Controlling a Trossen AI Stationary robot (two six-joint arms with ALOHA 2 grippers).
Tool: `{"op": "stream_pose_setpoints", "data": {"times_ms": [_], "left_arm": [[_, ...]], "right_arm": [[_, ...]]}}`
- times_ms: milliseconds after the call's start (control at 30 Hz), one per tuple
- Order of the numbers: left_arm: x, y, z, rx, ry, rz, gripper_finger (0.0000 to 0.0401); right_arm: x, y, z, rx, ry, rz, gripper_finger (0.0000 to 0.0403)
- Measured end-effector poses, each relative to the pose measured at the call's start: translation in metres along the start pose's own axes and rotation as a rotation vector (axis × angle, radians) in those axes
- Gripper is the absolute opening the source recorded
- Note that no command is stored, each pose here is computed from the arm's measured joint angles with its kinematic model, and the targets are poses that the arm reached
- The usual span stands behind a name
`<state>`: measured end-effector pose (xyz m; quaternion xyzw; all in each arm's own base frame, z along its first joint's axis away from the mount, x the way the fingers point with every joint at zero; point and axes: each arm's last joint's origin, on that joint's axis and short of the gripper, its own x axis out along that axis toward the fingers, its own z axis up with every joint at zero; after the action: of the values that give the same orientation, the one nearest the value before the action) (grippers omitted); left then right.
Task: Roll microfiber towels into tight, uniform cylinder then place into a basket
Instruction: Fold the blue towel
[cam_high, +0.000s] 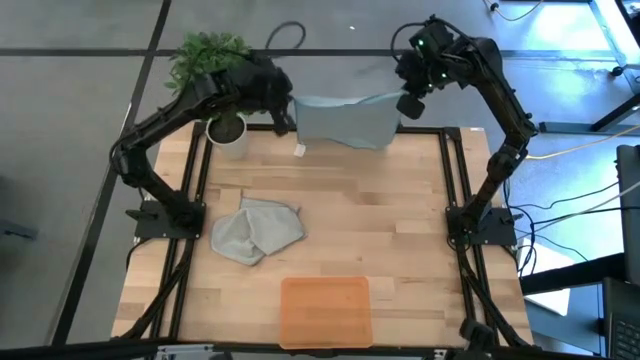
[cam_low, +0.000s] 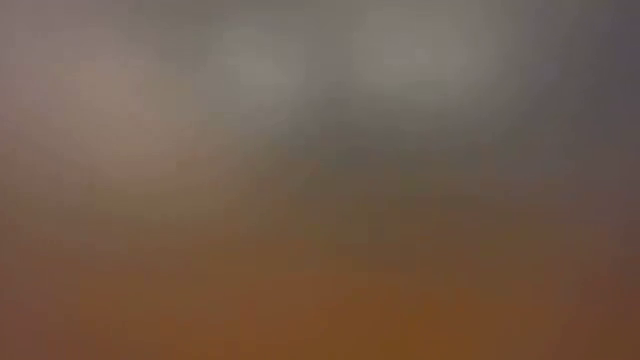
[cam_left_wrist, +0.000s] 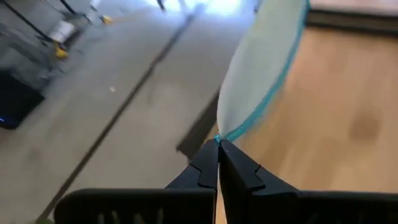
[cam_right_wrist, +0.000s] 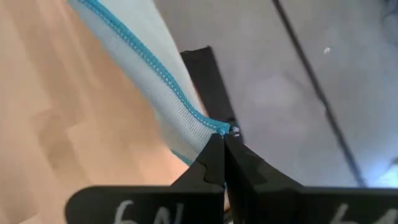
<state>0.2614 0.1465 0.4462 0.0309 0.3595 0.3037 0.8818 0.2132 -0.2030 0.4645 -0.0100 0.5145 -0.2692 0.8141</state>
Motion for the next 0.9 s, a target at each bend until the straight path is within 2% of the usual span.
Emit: {"op": "stream_pose_setpoints", "data": {"times_ms": [167,333,600,700,900], "left_arm": [[-0.005,-0.021,-0.009,0.069,0.104,-0.069,0.0],[-0.008,-0.04,-0.016,0.072,0.167,-0.132,0.0],[-0.006,-0.073,-0.03,0.077,0.258,-0.233,0.0],[0.001,-0.089,-0.04,0.093,0.309,-0.283,0.0],[0.014,-0.118,-0.064,0.112,0.411,-0.309,0.0]], "right_arm": [[-0.004,0.013,-0.004,-0.017,-0.008,0.052,0.0],[0.0,0.036,-0.012,-0.031,0.04,0.104,0.0],[0.015,0.086,-0.052,-0.01,0.096,0.177,0.0],[0.022,0.106,-0.068,0.02,0.078,0.2,0.0],[0.042,0.147,-0.098,0.063,0.108,0.298,0.0]]}}
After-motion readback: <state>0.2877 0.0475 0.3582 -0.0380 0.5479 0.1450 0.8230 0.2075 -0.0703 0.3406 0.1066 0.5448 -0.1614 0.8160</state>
